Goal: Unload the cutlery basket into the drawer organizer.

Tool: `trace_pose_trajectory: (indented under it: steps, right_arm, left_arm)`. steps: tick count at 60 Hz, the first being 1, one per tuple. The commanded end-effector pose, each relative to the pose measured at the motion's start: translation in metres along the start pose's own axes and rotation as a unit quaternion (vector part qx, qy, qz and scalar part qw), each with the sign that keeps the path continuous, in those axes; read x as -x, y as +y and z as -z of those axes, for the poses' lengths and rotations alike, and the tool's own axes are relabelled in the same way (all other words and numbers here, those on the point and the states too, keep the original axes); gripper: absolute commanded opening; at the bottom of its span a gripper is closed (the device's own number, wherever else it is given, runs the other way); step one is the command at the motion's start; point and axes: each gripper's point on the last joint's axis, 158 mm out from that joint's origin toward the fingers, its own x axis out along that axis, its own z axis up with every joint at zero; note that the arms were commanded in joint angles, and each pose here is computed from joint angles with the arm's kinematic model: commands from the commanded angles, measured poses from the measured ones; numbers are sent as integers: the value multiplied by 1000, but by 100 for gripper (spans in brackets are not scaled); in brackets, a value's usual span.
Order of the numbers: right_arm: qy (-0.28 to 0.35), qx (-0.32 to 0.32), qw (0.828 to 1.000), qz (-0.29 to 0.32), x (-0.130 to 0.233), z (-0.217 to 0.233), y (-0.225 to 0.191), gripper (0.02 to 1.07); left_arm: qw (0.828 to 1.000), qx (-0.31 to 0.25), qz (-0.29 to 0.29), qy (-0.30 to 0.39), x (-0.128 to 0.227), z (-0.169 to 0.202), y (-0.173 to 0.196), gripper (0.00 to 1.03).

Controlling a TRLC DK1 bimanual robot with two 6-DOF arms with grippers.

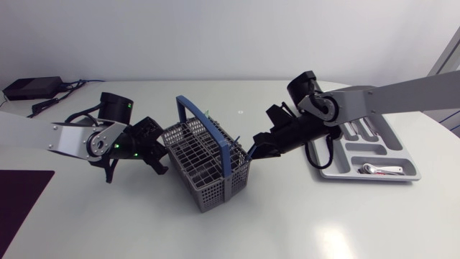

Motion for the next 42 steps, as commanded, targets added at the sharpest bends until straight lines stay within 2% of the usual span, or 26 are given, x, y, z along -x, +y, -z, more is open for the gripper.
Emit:
trace_pose_trajectory:
  steps: [1,21,29,35,42]
  right_arm:
    - [8,7,1000,-6,10,17,9,8]
    - [33,20,999,-16,10,56,31,8]
    - [18,41,999,7,16,56,31,8]
    - [-9,68,997,41,35,53,25,8]
    - [-41,127,988,81,57,52,20,10]
  left_arm:
    - [1000,-12,8,-13,-11,-20,2,21]
    - [999,-25,19,-10,-44,-57,9,21]
    - [1000,-29,9,-7,-50,-66,16,21]
    - [999,-31,6,-6,-42,-65,20,21]
    - [999,-28,-8,-15,-16,-62,27,21]
